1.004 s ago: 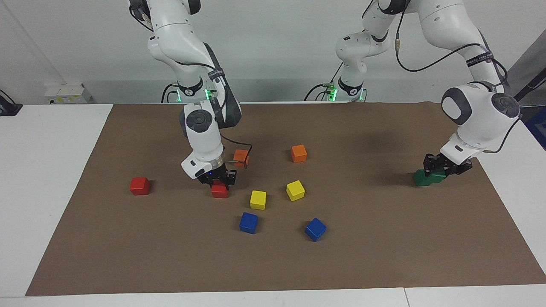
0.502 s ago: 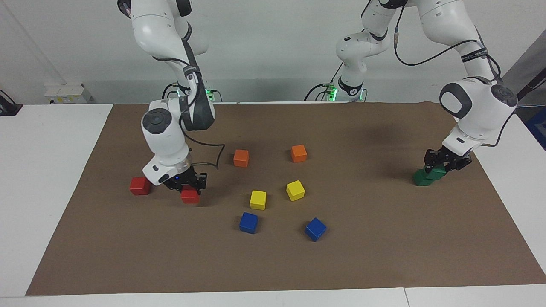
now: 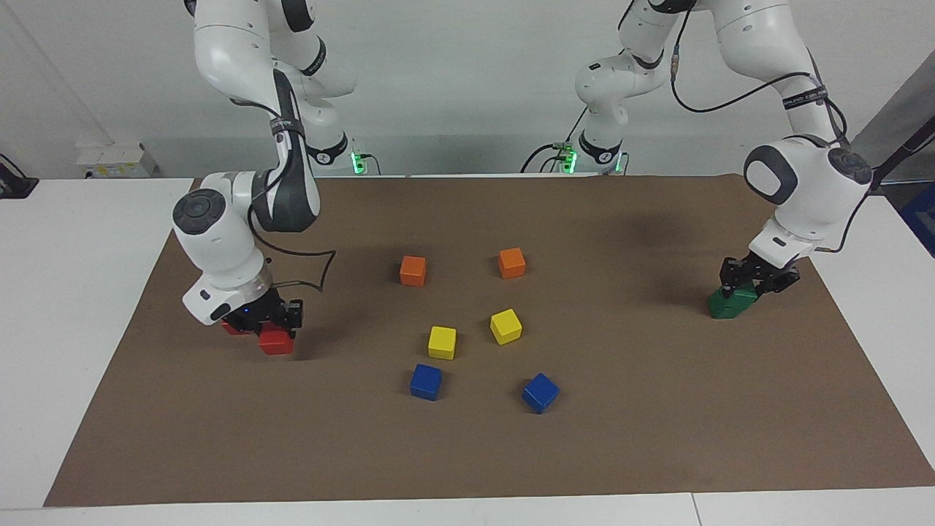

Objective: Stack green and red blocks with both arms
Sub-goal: 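Release the green block with the left gripper while the right gripper carries red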

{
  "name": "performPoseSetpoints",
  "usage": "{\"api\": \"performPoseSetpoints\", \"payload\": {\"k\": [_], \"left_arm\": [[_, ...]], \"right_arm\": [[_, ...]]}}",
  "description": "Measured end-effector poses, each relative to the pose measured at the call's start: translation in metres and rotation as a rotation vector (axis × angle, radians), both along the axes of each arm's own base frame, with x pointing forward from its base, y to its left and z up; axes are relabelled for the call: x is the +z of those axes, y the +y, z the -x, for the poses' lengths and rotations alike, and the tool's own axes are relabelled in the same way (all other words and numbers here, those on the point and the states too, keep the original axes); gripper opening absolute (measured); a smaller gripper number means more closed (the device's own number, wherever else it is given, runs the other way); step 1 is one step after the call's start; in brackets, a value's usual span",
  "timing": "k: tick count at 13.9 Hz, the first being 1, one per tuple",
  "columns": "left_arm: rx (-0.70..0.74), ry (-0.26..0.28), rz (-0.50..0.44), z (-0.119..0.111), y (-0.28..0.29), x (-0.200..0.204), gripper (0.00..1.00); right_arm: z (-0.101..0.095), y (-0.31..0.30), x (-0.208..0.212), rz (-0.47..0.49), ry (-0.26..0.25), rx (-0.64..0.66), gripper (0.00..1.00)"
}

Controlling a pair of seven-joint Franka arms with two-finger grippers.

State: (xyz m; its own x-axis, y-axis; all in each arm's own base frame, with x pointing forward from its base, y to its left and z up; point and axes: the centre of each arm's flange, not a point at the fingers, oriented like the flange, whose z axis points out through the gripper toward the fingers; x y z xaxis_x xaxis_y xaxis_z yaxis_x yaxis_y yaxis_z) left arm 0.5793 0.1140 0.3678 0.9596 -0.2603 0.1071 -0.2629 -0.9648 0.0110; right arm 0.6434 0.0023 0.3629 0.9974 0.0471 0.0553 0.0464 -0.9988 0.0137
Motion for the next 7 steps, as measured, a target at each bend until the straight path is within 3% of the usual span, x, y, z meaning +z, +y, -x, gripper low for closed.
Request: {"api": "performPoseSetpoints", "payload": {"k": [7], "left_arm": [[0.001, -0.010, -0.002, 0.001, 0.000, 0.001, 0.55]], "right_arm": [[-0.004, -0.023, -0.008, 0.005, -0.025, 0.020, 0.55]]}}
